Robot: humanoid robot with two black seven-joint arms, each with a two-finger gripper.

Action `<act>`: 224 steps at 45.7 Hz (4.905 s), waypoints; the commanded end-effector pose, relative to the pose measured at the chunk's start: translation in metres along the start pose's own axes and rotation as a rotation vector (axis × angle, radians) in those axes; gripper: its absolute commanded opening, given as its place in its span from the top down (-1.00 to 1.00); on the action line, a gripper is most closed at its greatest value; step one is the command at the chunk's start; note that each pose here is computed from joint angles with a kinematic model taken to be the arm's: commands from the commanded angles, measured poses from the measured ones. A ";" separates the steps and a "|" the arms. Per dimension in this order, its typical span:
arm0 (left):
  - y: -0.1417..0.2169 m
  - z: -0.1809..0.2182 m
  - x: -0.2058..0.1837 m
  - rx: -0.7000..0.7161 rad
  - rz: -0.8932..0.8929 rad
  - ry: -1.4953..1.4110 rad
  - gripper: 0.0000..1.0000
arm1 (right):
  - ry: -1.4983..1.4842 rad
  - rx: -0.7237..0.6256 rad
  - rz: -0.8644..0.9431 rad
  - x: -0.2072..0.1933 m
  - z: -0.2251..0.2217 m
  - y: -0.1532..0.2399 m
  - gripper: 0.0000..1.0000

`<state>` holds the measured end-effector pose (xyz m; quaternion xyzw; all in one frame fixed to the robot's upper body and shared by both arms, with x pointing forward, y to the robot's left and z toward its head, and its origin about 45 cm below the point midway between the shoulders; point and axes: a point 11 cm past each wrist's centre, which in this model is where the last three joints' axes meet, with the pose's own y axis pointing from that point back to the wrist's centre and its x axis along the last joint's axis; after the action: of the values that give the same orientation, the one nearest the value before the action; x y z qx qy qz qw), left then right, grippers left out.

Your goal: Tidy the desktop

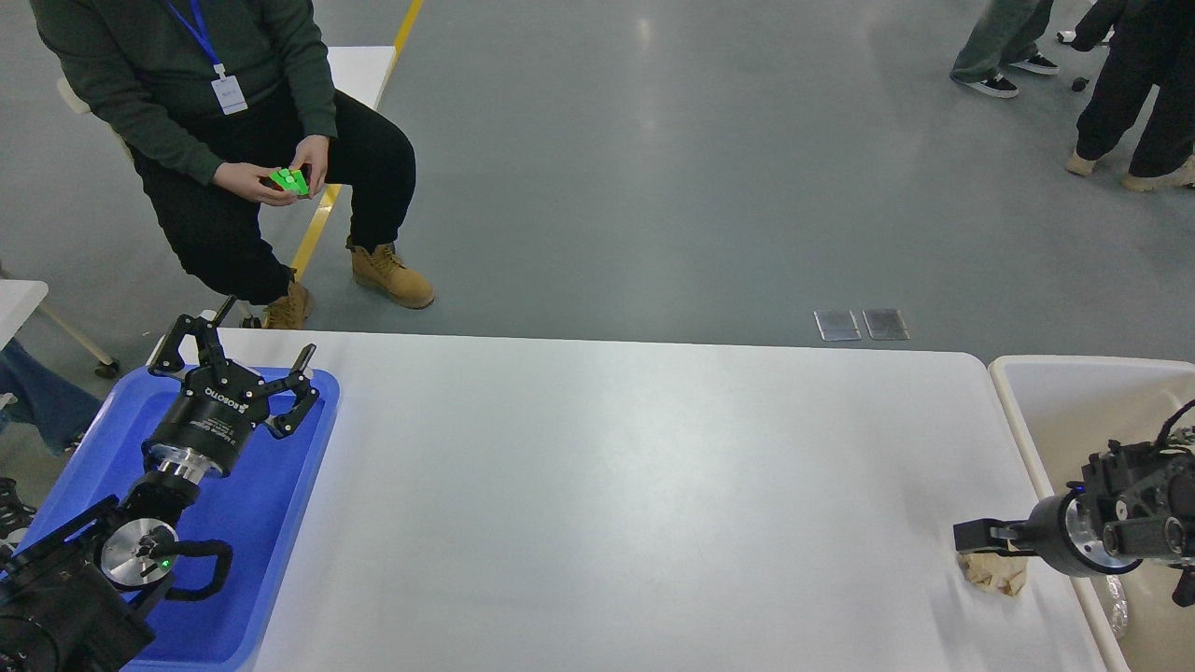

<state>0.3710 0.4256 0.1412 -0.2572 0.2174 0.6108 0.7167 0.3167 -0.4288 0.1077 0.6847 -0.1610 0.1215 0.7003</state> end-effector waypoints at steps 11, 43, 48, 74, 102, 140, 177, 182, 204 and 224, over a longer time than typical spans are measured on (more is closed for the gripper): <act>0.000 0.001 0.000 0.000 0.000 -0.001 -0.98 | 0.006 -0.018 0.051 -0.019 0.011 -0.013 -1.00; 0.000 0.000 0.000 0.000 0.000 0.000 -0.98 | 0.022 0.017 0.145 -0.029 0.001 -0.024 0.00; -0.001 0.000 0.000 -0.001 -0.001 0.000 -0.98 | 0.044 0.016 0.112 -0.037 0.001 -0.025 0.77; -0.001 0.000 0.000 -0.001 -0.001 0.000 -0.98 | 0.012 0.039 0.079 -0.028 -0.003 0.006 1.00; 0.000 0.000 0.000 -0.001 0.000 0.000 -0.98 | -0.015 0.178 0.021 0.073 -0.062 0.152 1.00; 0.000 0.000 0.000 -0.001 0.000 0.000 -0.98 | 0.045 0.204 -0.012 0.141 -0.101 0.288 1.00; 0.000 0.000 0.000 -0.003 0.001 0.001 -0.98 | -0.270 -0.123 0.099 0.151 0.099 0.184 1.00; 0.000 0.000 0.000 -0.003 0.001 0.001 -0.98 | -0.333 -0.158 0.127 0.141 0.126 0.167 1.00; 0.000 0.000 0.000 -0.003 0.001 0.001 -0.98 | -0.398 -0.274 0.225 0.084 0.185 0.096 1.00; 0.000 0.001 0.000 -0.004 0.001 0.001 -0.98 | -0.398 -0.324 0.332 0.042 0.173 0.032 1.00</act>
<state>0.3711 0.4259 0.1416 -0.2584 0.2171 0.6111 0.7160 0.3495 -0.6041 0.1966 0.5596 -0.3989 0.0647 0.7236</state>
